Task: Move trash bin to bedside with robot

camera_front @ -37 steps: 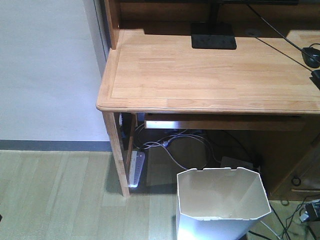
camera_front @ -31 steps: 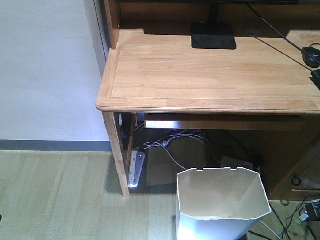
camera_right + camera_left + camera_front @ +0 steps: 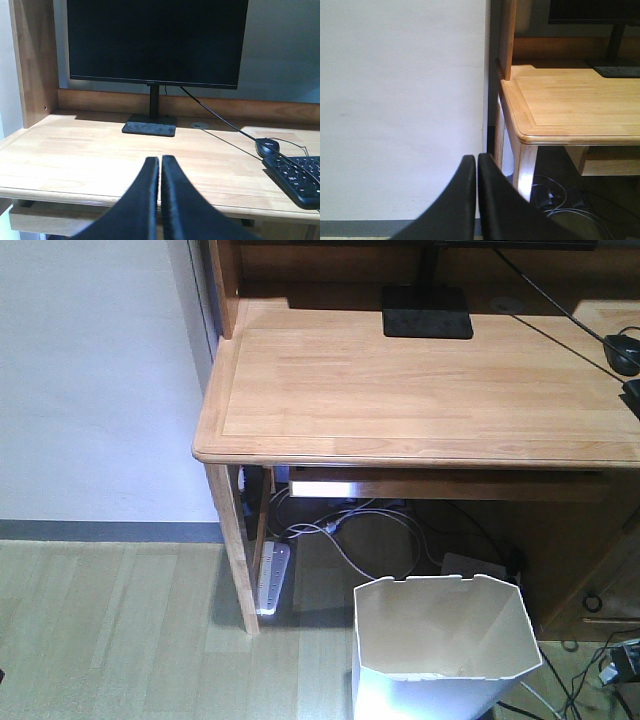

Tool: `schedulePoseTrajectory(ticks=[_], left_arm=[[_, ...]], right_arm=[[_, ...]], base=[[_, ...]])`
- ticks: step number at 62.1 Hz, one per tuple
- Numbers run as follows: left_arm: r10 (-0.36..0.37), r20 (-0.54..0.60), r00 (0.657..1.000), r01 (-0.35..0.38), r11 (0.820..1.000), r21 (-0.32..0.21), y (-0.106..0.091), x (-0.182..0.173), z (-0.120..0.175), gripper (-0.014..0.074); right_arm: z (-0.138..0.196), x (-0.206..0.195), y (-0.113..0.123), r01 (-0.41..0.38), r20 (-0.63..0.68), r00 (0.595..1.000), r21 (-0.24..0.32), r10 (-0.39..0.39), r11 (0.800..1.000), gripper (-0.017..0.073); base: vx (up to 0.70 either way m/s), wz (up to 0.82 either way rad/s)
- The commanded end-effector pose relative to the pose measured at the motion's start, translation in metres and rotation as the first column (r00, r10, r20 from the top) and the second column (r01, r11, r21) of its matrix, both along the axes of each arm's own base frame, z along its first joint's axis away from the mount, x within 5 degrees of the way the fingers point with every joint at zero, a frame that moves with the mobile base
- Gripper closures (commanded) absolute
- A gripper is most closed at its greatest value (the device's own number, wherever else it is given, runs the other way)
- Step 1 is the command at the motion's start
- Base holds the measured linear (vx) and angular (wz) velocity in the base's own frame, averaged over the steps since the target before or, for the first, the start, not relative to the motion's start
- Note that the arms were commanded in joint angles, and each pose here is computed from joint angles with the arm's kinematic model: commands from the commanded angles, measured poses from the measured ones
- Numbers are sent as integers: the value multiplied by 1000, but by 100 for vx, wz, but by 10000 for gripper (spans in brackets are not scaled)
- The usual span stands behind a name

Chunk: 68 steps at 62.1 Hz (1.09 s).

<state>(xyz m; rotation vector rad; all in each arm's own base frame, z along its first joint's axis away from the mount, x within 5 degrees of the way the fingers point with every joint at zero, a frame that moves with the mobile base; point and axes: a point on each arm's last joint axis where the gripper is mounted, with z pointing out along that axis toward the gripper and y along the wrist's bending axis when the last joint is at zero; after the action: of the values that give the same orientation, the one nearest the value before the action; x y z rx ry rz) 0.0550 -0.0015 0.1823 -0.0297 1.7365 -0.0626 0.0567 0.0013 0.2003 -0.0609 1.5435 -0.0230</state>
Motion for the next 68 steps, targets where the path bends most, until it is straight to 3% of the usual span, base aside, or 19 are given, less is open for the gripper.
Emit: schedulePoseTrajectory(ticks=[1, 25, 49, 56, 68], left_arm=[[-3, 49, 999, 4, 1000, -14, 0, 1, -3, 599], [-3, 49, 999, 4, 1000, -14, 0, 1, -3, 599], [-3, 50, 999, 4, 1000, -14, 0, 1, -3, 599], [-3, 50, 999, 4, 1000, -14, 0, 1, -3, 599], [-3, 50, 999, 4, 1000, -14, 0, 1, -3, 599]], right_arm=[[0, 0, 0, 0, 61, 998, -17, 1, 1000, 570], [1, 0, 0, 0, 63, 998, -17, 1, 1000, 570], [41, -6, 1, -11, 240, 971, -2, 11, 1000, 570], [59, 1, 1, -10, 192, 981, 21, 6, 1000, 570], [84, 30, 1, 4, -48, 999, 59, -1, 998, 570]], base=[[0, 0], [0, 0], [0, 0], [0, 0], [0, 0]])
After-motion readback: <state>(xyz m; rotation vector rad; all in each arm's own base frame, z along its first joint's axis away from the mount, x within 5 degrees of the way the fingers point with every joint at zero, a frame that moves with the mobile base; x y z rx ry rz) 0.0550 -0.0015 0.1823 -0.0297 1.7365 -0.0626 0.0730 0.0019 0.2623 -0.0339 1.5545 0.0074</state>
